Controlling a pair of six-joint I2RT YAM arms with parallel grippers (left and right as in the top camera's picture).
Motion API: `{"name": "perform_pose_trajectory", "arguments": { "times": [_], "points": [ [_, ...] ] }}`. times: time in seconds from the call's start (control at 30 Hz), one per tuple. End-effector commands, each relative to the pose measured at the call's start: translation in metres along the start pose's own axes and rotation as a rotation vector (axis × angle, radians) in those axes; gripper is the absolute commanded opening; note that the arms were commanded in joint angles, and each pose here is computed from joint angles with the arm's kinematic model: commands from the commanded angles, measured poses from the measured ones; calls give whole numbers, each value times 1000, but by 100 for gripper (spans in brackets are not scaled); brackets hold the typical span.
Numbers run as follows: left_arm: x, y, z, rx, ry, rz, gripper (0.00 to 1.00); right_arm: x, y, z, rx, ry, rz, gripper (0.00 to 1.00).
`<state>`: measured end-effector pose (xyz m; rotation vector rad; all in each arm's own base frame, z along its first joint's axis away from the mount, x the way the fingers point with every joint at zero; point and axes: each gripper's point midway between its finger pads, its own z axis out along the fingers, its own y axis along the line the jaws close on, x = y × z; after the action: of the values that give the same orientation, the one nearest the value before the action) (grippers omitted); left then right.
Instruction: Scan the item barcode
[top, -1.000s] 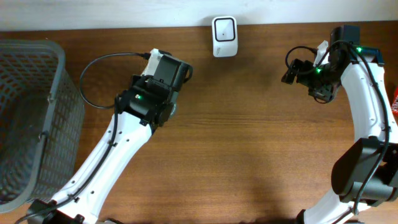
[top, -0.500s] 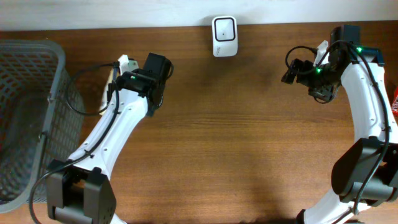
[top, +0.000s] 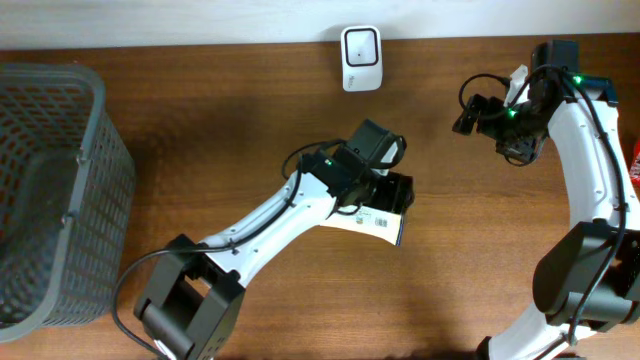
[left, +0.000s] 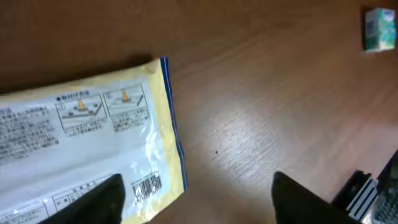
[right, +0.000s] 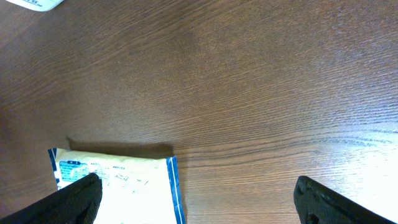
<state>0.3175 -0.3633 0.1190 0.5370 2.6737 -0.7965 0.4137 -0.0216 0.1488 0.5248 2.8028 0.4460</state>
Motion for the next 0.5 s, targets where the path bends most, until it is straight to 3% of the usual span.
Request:
{"name": "perform_pose_trajectory", "arguments": {
  "times": [0.0,0.03,0.07,0.1,0.13,0.23,0.3,0.37,0.47],
  "points": [
    [-43,6,-42,7,-74,-19,74,-5,1,-7,7,-25,-8,99],
    [-47,18,-57,-20,-61,-30,65,-5,1,-7,7,-25,-8,99],
    [-40,44,-69,-103,-17,-70,26,-5,1,-7,7,-25,-8,99],
    [-24,65,-72,-190,40,-109,4,-5,1,-7,7,-25,-8,99],
    [3,83,-65,-258,145,-144,0,-5,1,-7,7,-25,-8,99],
    [64,87,-5,-261,365,-162,0,-5,1,-7,7,-25,-8,99],
    [78,95,18,-286,421,-182,0,-5,1,-7,7,-25,-8,99],
    [81,108,44,-289,427,-188,0,-5,1,-7,7,-25,-8,99],
    [55,125,73,-291,304,-232,0,-5,1,-7,7,-25,-8,99]
  ]
}}
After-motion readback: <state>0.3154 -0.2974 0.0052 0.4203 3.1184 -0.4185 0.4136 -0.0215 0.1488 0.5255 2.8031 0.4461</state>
